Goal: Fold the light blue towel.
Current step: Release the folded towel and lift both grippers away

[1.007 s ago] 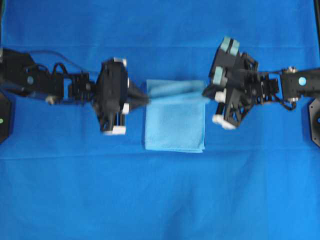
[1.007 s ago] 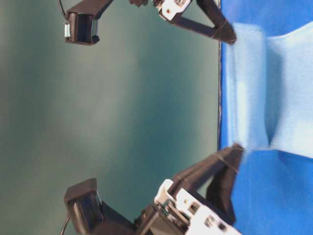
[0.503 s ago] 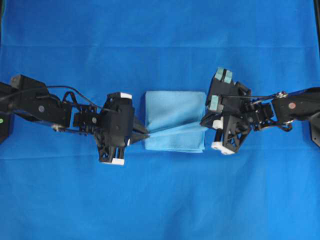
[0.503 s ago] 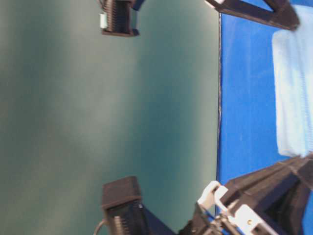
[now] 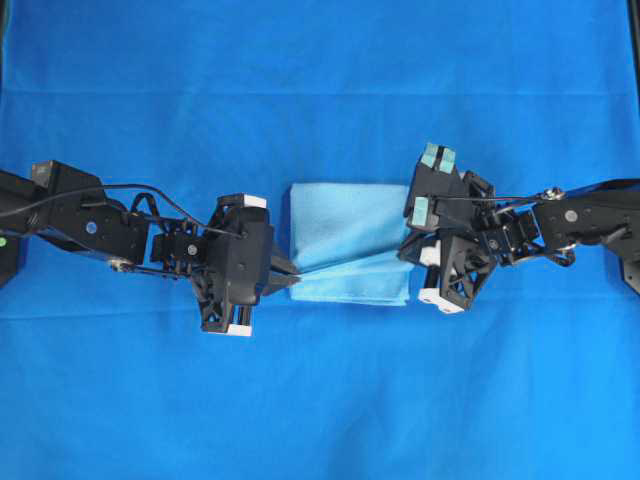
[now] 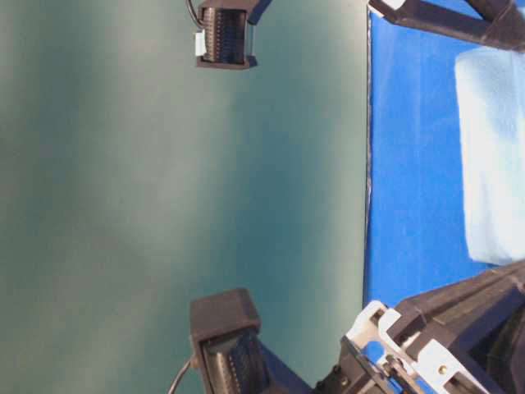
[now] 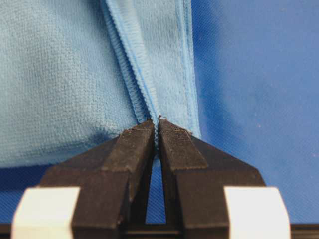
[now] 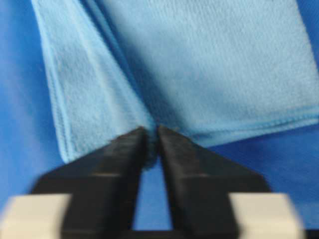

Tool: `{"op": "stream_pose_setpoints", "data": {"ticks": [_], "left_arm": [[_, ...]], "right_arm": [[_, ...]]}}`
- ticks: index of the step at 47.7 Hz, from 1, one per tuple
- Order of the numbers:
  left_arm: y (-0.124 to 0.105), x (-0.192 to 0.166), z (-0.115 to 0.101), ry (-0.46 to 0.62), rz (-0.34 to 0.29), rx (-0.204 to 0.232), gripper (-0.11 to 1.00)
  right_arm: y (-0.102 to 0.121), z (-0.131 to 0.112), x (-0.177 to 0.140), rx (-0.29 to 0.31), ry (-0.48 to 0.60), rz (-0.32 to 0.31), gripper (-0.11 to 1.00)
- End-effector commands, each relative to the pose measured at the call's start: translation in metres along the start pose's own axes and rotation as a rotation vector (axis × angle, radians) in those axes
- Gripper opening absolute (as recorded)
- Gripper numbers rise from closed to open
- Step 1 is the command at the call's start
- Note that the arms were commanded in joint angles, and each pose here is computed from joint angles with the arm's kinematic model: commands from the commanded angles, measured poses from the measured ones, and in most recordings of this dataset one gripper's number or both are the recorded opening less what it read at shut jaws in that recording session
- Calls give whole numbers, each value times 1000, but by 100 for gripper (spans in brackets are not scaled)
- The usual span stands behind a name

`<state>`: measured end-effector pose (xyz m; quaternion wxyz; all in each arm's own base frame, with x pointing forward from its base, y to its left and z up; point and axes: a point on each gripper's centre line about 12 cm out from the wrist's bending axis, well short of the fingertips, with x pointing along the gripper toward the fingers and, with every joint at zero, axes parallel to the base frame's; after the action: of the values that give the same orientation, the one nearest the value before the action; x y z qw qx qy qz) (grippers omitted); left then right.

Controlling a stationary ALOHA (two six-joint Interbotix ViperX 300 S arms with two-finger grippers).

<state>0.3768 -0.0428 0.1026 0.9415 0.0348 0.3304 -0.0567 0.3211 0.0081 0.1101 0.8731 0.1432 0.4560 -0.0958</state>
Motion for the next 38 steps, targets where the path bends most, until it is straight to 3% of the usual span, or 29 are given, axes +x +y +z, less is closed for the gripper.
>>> {"op": "stream_pose_setpoints", "data": {"ticks": [1, 6, 12, 15, 30, 38], "left_arm": [[-3, -2, 13, -46, -5, 5, 7], [-3, -3, 18, -60, -6, 6, 34], [-3, -8, 27, -86, -5, 9, 70], [-3, -15, 31, -94, -5, 18, 82], [1, -65, 59, -155, 2, 25, 77], [6, -95, 64, -214, 17, 31, 77]], "right_arm": [[4, 7, -4, -4, -21, 11, 36], [8, 8, -6, -19, -27, 19, 62], [14, 13, -17, -36, -53, 31, 59], [16, 15, -23, -42, -63, 33, 59], [31, 31, -76, -70, -179, 81, 59], [32, 43, -102, -98, -257, 94, 59]]}}
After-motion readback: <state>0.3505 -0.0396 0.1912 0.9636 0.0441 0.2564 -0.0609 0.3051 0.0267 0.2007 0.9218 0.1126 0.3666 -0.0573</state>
